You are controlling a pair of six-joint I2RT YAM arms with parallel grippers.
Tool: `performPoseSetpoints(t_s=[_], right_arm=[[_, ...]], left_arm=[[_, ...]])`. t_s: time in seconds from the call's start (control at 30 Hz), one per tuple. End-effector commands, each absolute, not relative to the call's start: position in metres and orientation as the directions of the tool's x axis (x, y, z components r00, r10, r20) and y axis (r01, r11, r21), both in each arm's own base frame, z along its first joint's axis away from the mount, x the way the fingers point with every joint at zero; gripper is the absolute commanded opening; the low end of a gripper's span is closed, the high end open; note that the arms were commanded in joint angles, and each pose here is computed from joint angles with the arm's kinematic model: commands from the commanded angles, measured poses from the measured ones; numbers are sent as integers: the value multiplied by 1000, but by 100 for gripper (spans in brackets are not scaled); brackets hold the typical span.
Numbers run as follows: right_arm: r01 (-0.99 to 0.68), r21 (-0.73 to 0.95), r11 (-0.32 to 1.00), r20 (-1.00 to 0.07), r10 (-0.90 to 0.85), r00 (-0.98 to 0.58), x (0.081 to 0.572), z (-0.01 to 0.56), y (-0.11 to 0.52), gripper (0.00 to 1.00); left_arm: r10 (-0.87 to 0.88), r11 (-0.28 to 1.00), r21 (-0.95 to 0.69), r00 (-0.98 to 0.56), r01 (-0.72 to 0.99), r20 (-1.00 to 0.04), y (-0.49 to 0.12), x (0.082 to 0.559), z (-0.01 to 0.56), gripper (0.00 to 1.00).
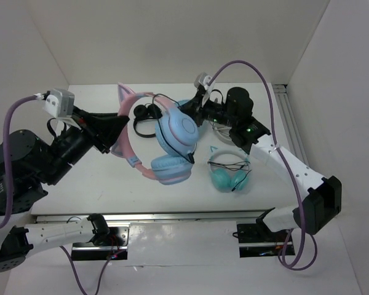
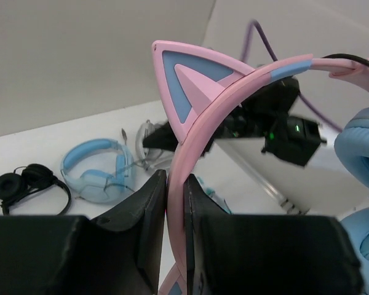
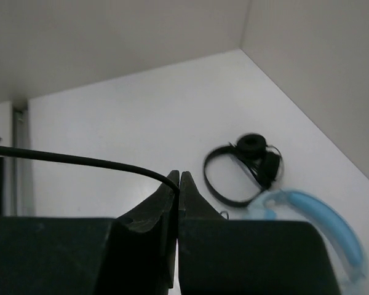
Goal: Wrap the headphones
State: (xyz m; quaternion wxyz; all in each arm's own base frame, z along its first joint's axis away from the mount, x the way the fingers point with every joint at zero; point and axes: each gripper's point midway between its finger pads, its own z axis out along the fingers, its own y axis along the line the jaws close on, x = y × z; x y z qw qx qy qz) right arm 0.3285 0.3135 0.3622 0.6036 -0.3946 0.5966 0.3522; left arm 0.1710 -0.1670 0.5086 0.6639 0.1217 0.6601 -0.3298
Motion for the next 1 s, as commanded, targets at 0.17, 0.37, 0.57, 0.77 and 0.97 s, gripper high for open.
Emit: performPoseSetpoints(t_s=[0.17,0.37,0.57,0.77,0.97], right_arm=[[-988,-131,86,-956,254,149,236,421,333,1],[-990,-139,-25,-956,265,128,196,414,356,3],[-993,-111,-28,-965,244,100,165,383,365,3],[-992,-122,16,-961,249,122,152,381,361,1],[-991,-130,26,-959,251,133,135,380,361,1]], left_arm=[[-573,753,-515,24,409,-819,-130,195,555,0],[-563,808,-524,92,270,-821,-123,219,565,0],[-527,849,-511,136,136,-839,-124,242,576,0],[-548,836,-545,138,64,-825,-124,251,568,0],[-534,838,-545,181,-16,-826,-112,255,559,0]])
